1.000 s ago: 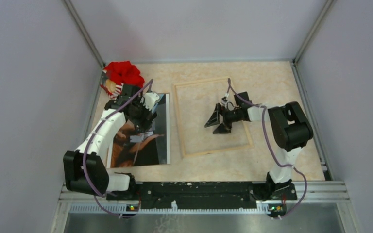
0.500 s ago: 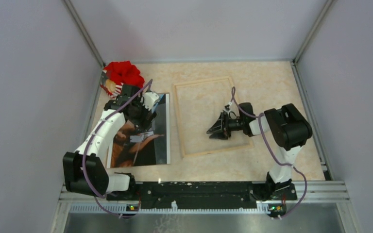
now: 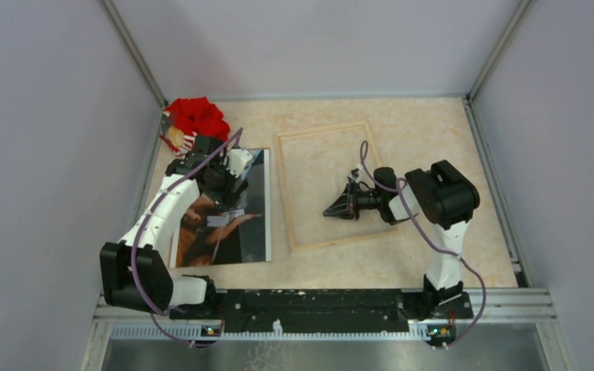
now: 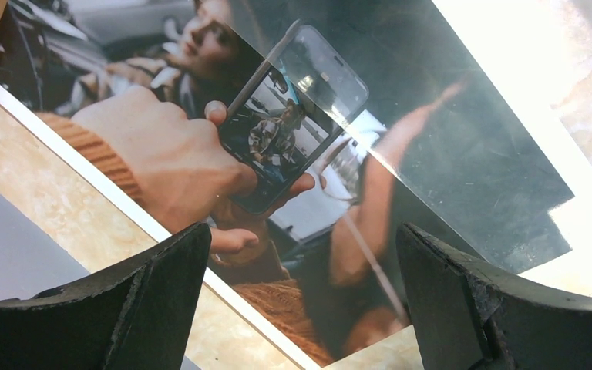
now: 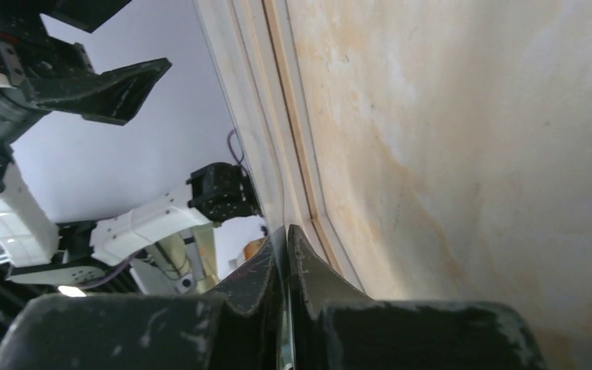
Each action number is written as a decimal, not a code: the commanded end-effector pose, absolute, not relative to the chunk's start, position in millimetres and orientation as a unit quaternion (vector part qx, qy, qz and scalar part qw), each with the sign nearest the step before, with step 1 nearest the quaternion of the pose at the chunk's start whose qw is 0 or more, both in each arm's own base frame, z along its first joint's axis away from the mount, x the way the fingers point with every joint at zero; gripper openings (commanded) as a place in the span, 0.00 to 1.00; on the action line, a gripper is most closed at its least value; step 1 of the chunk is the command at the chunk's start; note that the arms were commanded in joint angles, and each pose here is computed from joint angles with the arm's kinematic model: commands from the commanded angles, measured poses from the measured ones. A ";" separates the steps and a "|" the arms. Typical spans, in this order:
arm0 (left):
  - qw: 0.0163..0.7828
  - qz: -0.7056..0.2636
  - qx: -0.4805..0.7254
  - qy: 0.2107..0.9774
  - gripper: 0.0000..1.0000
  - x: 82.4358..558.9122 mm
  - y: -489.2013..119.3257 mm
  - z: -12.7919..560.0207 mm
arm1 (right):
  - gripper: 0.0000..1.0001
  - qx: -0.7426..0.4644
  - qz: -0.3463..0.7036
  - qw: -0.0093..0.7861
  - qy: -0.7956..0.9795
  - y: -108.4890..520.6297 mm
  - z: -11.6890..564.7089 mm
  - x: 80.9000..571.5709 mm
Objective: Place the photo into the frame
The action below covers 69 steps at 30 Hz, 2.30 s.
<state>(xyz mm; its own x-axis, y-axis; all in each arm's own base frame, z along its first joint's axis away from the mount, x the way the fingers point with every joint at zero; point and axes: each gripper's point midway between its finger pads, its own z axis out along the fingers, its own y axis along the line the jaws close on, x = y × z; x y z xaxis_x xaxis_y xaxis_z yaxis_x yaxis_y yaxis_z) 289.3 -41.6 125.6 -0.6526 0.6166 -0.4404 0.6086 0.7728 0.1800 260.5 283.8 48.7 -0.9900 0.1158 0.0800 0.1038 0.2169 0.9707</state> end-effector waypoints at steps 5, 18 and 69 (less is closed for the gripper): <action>0.270 0.019 0.329 0.905 0.96 291.7 -40.1 148.1 | 0.00 -0.027 0.559 0.108 0.821 288.4 97.8 300.0; 0.276 0.016 0.325 0.905 0.95 295.2 -42.2 152.9 | 0.00 -0.092 0.410 0.240 0.875 232.6 178.1 355.4; 0.266 0.001 0.337 0.903 0.95 292.5 -46.9 153.0 | 0.00 -0.029 0.216 0.260 0.941 148.4 142.9 378.2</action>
<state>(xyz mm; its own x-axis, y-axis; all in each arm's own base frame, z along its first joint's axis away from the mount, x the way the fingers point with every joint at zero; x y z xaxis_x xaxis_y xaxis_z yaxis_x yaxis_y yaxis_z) 286.5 -43.8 140.9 -0.6499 0.6095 -0.4540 0.6083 0.7753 0.1702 369.3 152.3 117.4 -0.9039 0.0286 -0.4267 -0.1538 0.9093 0.3867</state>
